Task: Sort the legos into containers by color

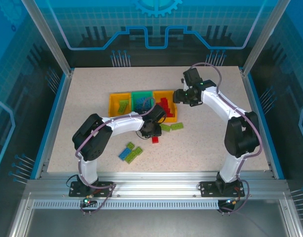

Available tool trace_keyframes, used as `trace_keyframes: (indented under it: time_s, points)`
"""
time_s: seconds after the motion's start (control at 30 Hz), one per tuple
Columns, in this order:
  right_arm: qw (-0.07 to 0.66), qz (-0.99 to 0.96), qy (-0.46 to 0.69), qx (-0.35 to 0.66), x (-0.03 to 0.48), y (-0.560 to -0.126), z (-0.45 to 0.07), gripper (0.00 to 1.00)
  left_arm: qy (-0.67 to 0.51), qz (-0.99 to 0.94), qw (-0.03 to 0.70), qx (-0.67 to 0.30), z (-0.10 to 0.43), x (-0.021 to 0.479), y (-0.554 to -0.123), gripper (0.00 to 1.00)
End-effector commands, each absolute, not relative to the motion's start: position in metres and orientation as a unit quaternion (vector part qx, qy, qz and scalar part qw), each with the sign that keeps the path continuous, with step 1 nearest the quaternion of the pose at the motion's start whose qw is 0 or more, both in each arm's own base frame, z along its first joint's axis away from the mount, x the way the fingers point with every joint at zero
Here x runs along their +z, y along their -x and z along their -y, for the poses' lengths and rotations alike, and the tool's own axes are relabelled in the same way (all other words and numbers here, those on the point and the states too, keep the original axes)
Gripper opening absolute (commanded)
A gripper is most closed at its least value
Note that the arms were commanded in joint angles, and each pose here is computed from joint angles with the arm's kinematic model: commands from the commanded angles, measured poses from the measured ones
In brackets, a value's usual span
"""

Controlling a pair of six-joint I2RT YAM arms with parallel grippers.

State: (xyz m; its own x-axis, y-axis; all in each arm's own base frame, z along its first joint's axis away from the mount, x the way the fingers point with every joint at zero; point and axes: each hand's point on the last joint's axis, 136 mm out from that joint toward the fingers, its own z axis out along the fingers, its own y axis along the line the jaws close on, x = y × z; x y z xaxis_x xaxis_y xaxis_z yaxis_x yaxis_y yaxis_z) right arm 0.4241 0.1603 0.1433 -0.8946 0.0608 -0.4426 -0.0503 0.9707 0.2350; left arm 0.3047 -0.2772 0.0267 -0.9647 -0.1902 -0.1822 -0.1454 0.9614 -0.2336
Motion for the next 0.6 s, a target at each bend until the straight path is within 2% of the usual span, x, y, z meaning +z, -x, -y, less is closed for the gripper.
trace_keyframes:
  time_s: [0.0, 0.2, 0.57]
  points:
    - [0.238, -0.963, -0.003, 0.129, 0.15, -0.417, -0.15, 0.64, 0.059, -0.978, 0.159, -0.12, 0.285, 0.076, -0.324, 0.27]
    - [0.22, -0.965, 0.014, 0.144, 0.125, -0.382, -0.151, 0.64, 0.045, -0.966, 0.211, -0.14, 0.29, 0.125, -0.366, 0.28]
    - [0.17, -0.972, 0.083, 0.138, 0.067, -0.321, -0.171, 0.82, 0.046, -0.949, 0.248, -0.186, 0.291, 0.146, -0.455, 0.28]
